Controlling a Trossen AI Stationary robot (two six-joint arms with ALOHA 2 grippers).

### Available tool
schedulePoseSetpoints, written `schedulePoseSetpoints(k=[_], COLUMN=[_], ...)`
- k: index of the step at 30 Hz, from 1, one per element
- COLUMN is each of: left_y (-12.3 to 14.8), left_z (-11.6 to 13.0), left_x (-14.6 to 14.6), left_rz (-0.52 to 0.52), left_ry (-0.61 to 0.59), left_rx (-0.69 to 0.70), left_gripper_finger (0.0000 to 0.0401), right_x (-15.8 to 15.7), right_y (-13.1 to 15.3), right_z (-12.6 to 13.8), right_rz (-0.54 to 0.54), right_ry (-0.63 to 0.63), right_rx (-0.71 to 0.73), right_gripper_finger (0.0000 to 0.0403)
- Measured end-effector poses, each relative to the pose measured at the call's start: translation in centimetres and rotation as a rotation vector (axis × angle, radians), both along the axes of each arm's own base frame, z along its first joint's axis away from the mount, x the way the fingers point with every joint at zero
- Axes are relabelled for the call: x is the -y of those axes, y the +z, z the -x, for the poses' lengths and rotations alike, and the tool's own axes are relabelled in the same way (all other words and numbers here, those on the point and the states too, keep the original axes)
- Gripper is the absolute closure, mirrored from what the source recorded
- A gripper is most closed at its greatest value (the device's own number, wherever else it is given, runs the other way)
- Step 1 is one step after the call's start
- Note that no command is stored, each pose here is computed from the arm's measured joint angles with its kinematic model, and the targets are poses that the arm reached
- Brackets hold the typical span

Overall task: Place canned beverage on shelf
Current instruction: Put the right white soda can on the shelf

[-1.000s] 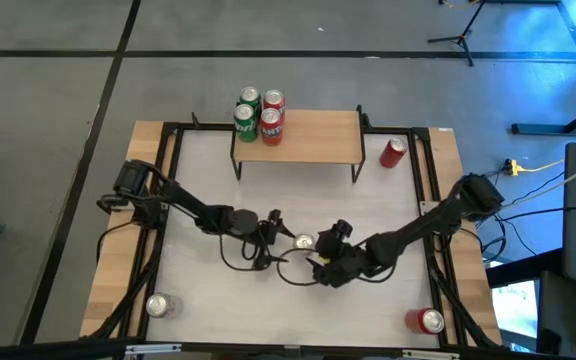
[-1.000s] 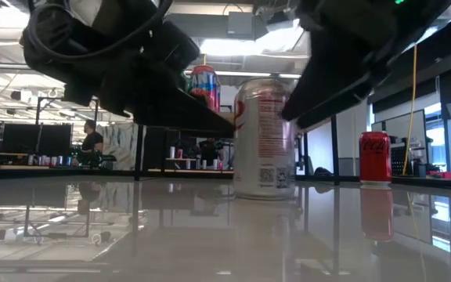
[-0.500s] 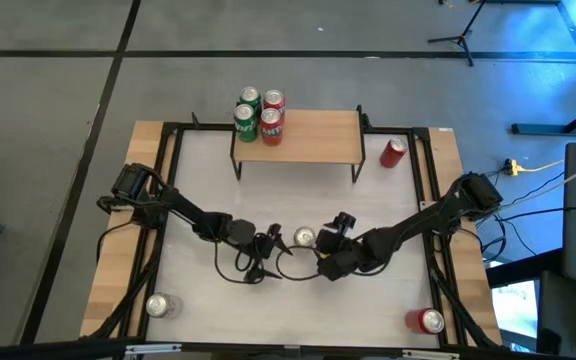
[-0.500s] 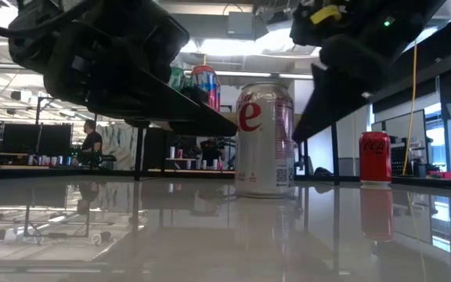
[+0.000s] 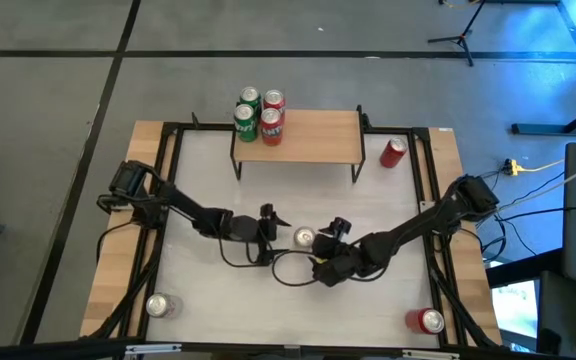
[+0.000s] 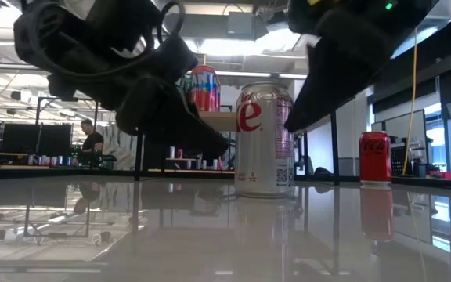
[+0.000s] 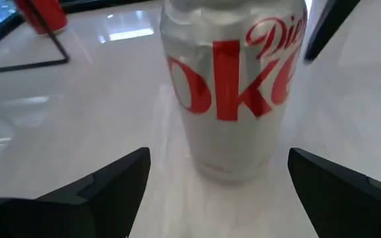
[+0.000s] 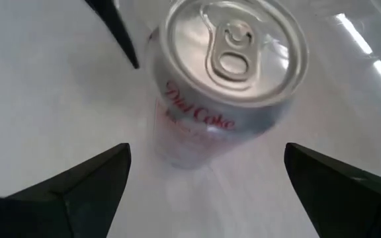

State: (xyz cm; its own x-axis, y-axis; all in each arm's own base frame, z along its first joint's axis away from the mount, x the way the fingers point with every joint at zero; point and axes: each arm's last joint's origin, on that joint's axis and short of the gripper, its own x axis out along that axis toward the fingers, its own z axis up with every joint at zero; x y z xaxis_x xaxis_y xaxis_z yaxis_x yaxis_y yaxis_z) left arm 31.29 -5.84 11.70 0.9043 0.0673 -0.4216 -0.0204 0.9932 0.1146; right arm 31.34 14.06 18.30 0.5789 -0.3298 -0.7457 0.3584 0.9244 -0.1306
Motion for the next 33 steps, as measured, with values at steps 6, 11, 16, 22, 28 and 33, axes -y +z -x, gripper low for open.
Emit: schedulePoseSetpoints(k=[6, 11, 16, 22, 28, 33], left_y=[0.6, 0.6, 0.8, 0.6, 0.6, 1.9], left_z=[-0.4, -0.2, 0.0, 0.4, 1.0, 1.5], left_x=[-0.3, 0.7, 2.0, 3.2, 3.1, 2.1], left_rz=[0.083, 0.094, 0.107, 0.123, 0.092, -0.038], left_ry=[-0.193, -0.31, -0.371, -0.374, -0.254, -0.06], left_rx=[0.05, 0.053, 0.062, 0.041, -0.046, -0.042], left_gripper_finger=[0.0053, 0.0053, 0.0053, 0.0053, 0.0053, 0.0053], right_x=[0.2, 0.1, 0.5, 0.5, -0.6, -2.0], right_y=[-0.9, -1.0, -1.2, -0.2, 1.8, 1.8], right_z=[-0.4, -0.3, 0.2, 0.6, 0.0, -0.2], right_rz=[0.059, 0.095, 0.152, 0.142, 0.077, 0.068], right_ry=[-0.03, 0.02, 0.049, 0.025, 0.038, 0.027], right_rx=[0.001, -0.035, -0.111, -0.206, -0.183, -0.046], right_gripper_finger=[0.0008, 0.0008, 0.0008, 0.0008, 0.0008, 0.0008])
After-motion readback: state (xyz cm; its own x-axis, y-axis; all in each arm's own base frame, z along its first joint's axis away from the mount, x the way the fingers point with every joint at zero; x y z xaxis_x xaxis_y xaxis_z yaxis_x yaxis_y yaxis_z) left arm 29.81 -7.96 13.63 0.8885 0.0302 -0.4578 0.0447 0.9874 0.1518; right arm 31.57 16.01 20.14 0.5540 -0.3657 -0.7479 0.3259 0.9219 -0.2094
